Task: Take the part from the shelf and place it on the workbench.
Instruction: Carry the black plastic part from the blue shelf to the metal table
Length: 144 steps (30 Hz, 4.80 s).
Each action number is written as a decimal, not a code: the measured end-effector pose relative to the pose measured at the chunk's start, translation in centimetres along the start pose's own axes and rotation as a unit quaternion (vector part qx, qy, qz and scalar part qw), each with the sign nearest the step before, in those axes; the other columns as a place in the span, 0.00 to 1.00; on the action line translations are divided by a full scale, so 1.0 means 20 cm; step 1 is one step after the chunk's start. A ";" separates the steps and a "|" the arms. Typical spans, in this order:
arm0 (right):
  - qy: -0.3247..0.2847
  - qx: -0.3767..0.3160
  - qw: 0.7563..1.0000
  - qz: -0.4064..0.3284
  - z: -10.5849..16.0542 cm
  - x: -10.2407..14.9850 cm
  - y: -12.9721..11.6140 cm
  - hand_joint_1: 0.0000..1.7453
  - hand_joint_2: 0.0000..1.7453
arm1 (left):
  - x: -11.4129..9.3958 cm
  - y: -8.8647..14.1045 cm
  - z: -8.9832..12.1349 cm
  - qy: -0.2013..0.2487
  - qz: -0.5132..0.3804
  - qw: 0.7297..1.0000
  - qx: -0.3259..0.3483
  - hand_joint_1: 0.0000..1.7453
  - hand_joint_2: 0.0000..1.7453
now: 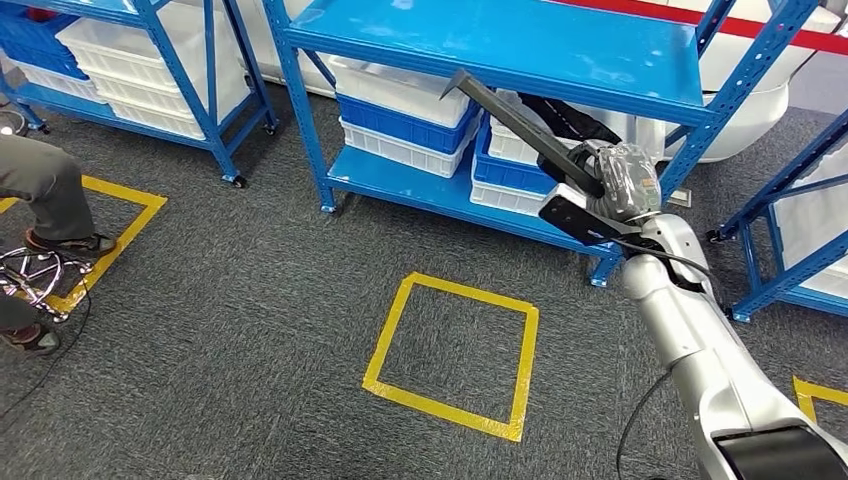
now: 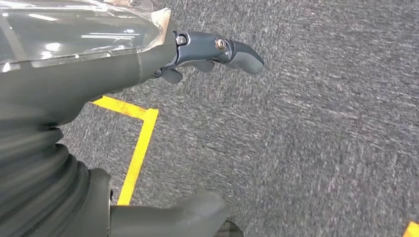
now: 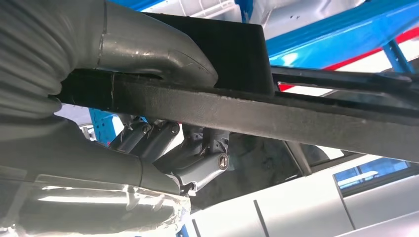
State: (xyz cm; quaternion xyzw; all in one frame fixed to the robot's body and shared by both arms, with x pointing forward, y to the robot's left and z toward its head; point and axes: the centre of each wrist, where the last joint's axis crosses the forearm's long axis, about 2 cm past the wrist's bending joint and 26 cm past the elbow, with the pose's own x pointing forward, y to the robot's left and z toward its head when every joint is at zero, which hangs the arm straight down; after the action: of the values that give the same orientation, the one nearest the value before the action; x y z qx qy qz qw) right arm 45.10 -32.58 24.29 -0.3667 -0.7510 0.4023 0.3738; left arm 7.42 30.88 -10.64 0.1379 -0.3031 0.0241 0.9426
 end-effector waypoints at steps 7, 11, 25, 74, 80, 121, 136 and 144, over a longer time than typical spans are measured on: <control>0.008 0.013 1.000 0.006 0.03 -0.02 0.02 1.00 1.00 | 0.00 -0.03 0.01 -0.002 0.001 1.000 -0.007 0.00 1.00; 0.005 0.010 1.000 0.010 0.02 -0.01 -0.01 1.00 1.00 | 0.01 -0.04 0.01 -0.002 0.000 1.000 -0.009 0.00 1.00; 0.004 0.005 1.000 0.016 0.03 -0.01 -0.03 1.00 1.00 | 0.03 -0.04 0.00 -0.010 0.002 1.000 -0.010 0.00 1.00; -0.005 -0.011 1.000 0.027 -0.08 0.06 -0.09 1.00 1.00 | 0.01 -0.07 0.02 -0.006 0.031 0.999 0.001 0.00 1.00; -0.002 -0.016 1.000 0.010 -0.10 0.07 -0.09 1.00 1.00 | 0.00 -0.07 0.02 -0.004 0.031 1.000 0.003 0.00 1.00; -0.007 -0.008 0.999 0.031 -0.07 0.09 -0.04 1.00 1.00 | -0.02 -0.03 0.02 -0.006 0.013 1.000 0.008 0.00 1.00; -0.009 0.000 0.999 0.035 -0.05 0.09 -0.04 1.00 1.00 | -0.03 -0.04 0.03 -0.001 0.011 1.000 0.006 0.00 1.00; -0.014 0.005 0.999 0.037 -0.06 0.11 -0.03 1.00 1.00 | -0.04 -0.03 0.03 0.001 0.004 1.000 0.006 0.00 1.00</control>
State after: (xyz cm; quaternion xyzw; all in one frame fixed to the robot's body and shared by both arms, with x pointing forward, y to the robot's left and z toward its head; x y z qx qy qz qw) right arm 45.03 -30.63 25.85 -0.3872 -0.7400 0.4244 0.3498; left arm 6.40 30.21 -10.80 0.1417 -0.3027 0.0300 0.9420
